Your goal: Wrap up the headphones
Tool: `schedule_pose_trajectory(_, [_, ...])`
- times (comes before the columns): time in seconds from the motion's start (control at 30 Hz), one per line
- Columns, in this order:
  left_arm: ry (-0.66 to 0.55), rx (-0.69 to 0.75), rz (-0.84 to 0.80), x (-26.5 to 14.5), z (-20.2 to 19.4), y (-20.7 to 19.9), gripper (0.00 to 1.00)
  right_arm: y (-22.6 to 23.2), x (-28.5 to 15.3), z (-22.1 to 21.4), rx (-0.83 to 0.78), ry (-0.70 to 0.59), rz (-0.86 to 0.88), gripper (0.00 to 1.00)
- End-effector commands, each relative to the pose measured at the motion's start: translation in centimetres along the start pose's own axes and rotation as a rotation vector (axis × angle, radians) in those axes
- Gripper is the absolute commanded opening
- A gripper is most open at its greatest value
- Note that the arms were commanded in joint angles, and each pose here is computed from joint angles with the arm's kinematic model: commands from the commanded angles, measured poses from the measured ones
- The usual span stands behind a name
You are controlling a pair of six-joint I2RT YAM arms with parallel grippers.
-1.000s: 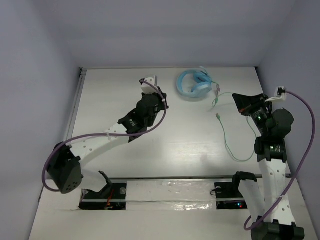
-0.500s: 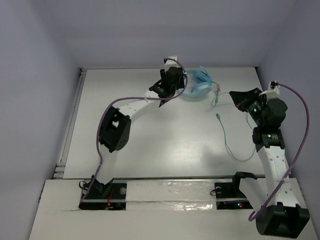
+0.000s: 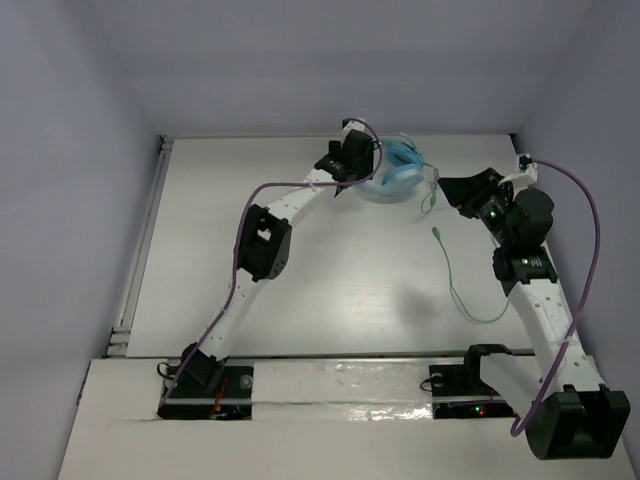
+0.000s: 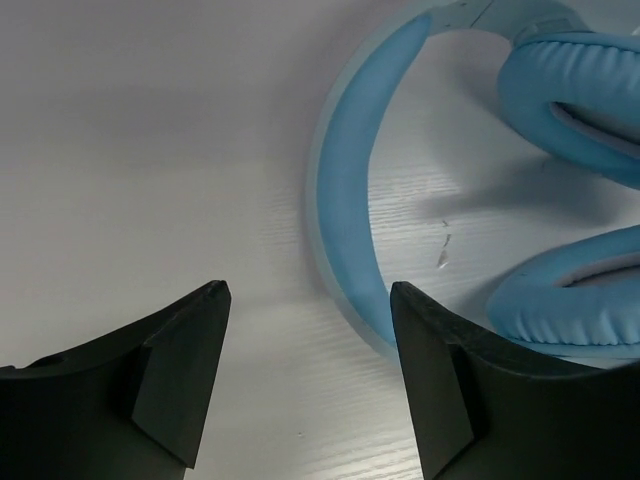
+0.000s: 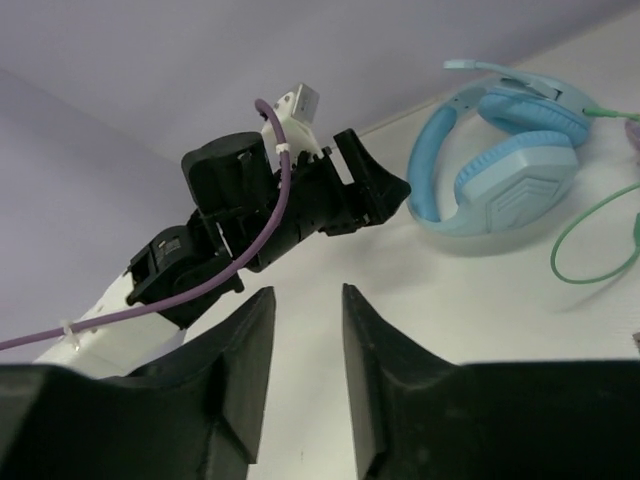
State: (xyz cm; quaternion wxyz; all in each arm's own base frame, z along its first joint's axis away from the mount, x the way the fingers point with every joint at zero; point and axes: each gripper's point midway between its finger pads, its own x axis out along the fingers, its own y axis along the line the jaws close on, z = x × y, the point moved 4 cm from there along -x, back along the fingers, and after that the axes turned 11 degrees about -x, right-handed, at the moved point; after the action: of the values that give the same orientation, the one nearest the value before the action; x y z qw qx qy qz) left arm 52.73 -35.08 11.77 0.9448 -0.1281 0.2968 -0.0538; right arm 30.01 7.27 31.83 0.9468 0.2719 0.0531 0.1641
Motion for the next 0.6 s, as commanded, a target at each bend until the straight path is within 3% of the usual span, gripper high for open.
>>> schedule_pose_trajectory(0.0, [-0.033,-0.014,-0.068,-0.1,2.4,-1.2,0.64,1.0,0.6,0.8,-0.043,-0.044,0.047,0.41])
schedule_pose_trajectory(0.37, [0.053,-0.029,-0.085,3.9,-1.6,-0.9,0.63,3.8,0.5,0.7,-0.040,-0.052,0.150,0.42])
schedule_pose_trajectory(0.57, [0.066,-0.053,-0.102,4.2,-2.0,-1.2,0.56,5.8,0.3,0.3,-0.018,-0.041,0.229,0.42])
